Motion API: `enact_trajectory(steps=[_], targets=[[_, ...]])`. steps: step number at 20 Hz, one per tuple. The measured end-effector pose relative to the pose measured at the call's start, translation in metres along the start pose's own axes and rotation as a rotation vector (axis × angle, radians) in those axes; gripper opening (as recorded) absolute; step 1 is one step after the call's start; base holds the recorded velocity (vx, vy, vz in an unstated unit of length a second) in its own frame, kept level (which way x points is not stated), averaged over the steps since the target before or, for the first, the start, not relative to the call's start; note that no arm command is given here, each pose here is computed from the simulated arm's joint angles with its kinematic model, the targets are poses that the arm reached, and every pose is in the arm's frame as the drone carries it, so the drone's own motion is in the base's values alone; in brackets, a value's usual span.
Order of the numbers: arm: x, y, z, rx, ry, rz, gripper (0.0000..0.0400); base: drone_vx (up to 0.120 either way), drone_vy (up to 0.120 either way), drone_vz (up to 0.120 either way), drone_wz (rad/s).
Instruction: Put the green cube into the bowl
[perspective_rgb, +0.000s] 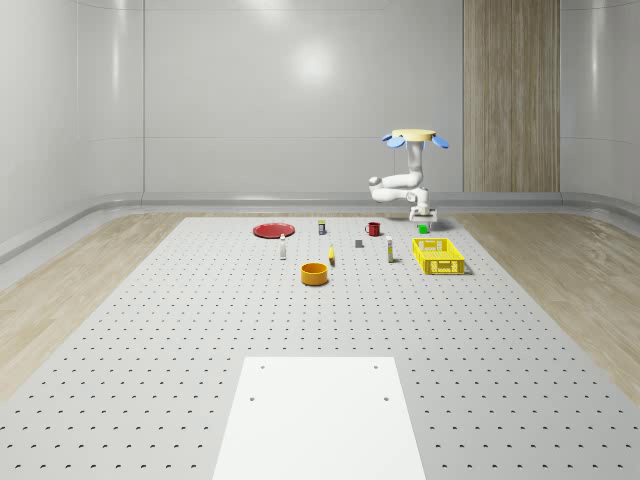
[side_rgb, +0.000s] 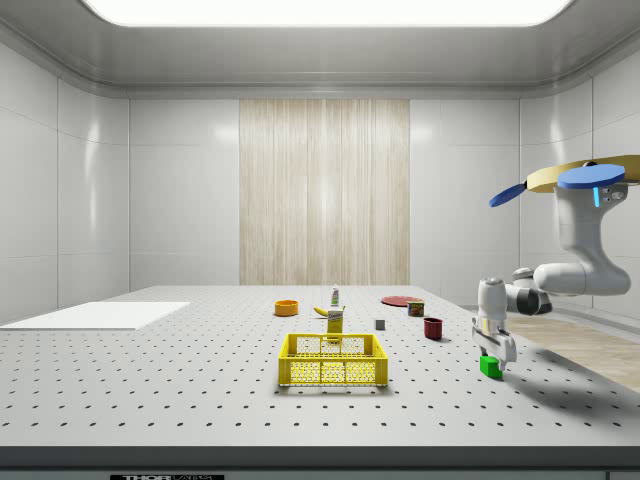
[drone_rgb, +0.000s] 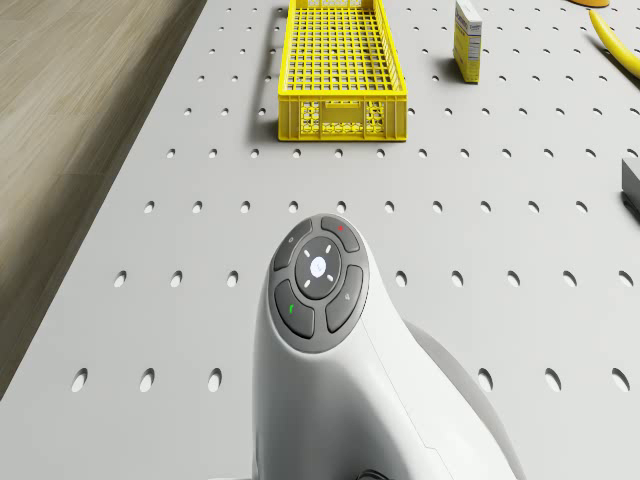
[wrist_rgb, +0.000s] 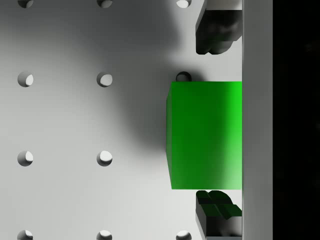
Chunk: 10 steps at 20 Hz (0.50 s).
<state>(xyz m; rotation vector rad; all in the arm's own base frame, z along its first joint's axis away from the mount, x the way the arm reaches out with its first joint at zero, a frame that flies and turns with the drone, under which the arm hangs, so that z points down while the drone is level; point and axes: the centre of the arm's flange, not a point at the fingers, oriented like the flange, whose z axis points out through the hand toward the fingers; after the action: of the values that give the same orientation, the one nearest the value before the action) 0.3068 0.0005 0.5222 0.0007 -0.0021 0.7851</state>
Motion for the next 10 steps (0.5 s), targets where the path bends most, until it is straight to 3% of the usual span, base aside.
enact_trajectory(steps=[8,10], targets=[[0.006,-0.001,0.013,0.000,0.000,0.000,0.0400,0.000,0.000,0.000,0.000],[0.007,-0.003,0.014,0.000,0.000,0.000,0.0358,0.000,0.000,0.000,0.000]])
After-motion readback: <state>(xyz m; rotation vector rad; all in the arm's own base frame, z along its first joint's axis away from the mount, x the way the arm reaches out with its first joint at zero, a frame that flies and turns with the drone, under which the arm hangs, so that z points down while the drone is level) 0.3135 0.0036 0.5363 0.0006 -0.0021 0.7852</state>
